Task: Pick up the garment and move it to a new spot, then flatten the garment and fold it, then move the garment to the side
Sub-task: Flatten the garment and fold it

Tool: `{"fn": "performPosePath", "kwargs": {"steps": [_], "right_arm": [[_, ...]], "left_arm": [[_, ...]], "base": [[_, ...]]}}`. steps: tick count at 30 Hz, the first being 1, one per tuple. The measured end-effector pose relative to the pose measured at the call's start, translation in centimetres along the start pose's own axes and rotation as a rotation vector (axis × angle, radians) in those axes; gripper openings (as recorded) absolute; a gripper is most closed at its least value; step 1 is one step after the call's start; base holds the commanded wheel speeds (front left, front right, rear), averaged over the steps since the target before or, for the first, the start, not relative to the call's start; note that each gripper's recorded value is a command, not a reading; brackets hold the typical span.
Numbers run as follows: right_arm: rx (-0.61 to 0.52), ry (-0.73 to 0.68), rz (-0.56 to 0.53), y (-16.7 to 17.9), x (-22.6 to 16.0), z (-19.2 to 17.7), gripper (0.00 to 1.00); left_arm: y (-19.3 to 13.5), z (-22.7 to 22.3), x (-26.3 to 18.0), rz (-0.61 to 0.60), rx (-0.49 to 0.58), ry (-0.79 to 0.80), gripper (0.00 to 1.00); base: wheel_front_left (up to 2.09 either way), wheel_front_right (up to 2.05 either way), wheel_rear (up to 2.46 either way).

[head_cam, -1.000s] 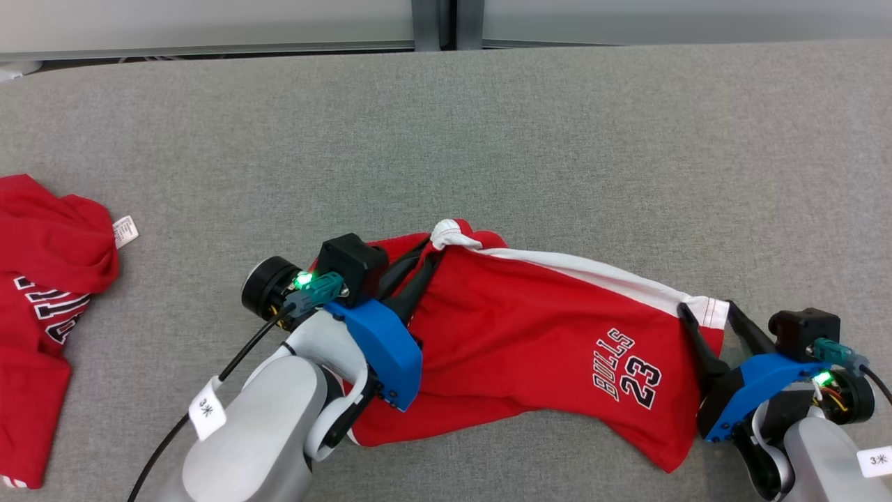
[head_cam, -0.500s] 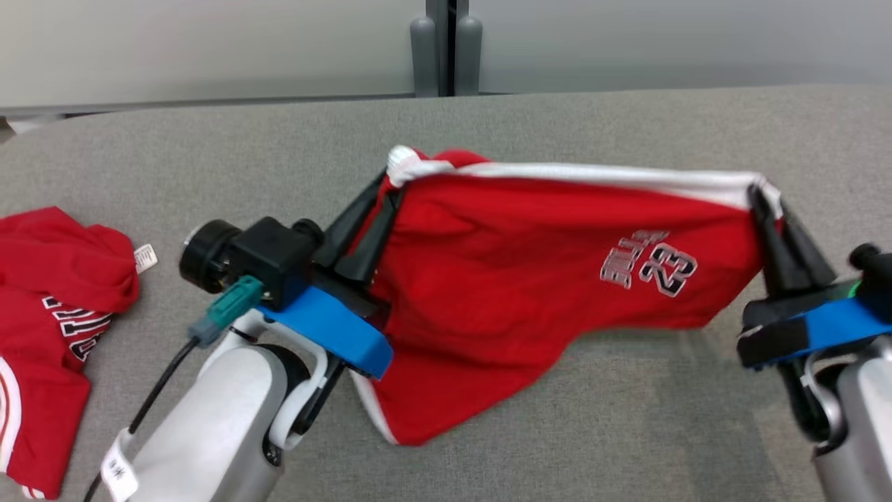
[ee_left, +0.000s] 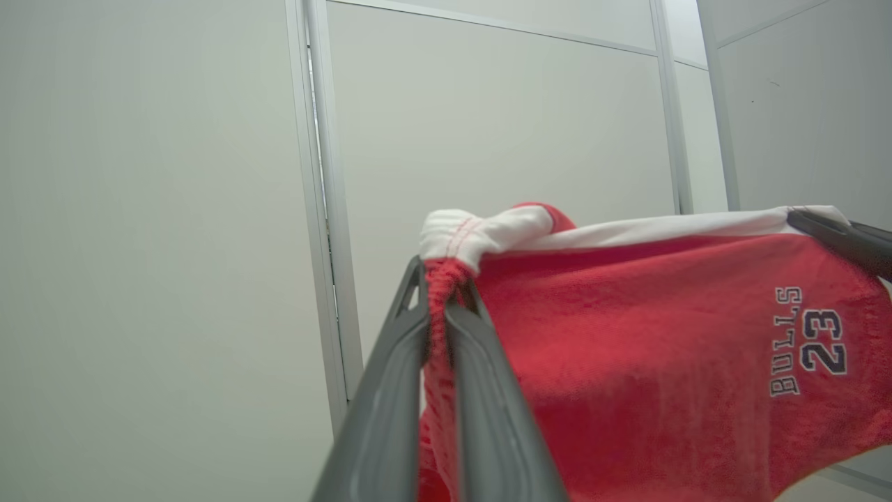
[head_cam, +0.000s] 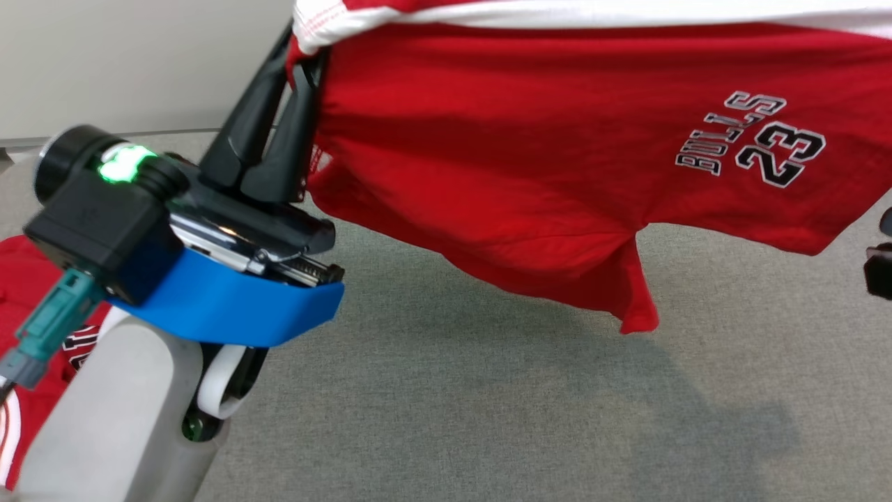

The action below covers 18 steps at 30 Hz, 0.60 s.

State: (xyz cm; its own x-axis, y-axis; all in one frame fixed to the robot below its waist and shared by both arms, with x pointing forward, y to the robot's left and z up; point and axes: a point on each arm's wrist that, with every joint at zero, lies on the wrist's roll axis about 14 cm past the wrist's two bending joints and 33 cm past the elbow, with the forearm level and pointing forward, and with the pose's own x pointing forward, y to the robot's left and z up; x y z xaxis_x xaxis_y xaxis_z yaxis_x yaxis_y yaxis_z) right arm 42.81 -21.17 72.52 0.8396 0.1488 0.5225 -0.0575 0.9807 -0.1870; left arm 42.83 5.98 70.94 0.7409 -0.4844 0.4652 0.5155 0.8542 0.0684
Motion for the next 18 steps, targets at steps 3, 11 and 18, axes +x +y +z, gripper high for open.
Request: {"fn": "performPosePath", "kwargs": {"steps": [3,11,18], "right_arm": [[-0.003,0.000,-0.001,-0.3,0.8,0.1,0.00],[0.040,0.070,0.049,0.3,5.4,-4.2,0.00],[0.098,0.097,0.062,1.3,11.4,-8.7,0.00]], "left_arm": [[0.6,0.0,0.7,0.005,-0.004,-0.002,0.00],[3.6,-6.2,4.8,0.035,-0.146,0.085,0.00],[8.0,-12.6,9.0,0.144,-0.235,0.105,0.00]], "base": [[0.00,0.00,0.00],[0.00,0.00,0.00],[0.00,0.00,0.00]]}}
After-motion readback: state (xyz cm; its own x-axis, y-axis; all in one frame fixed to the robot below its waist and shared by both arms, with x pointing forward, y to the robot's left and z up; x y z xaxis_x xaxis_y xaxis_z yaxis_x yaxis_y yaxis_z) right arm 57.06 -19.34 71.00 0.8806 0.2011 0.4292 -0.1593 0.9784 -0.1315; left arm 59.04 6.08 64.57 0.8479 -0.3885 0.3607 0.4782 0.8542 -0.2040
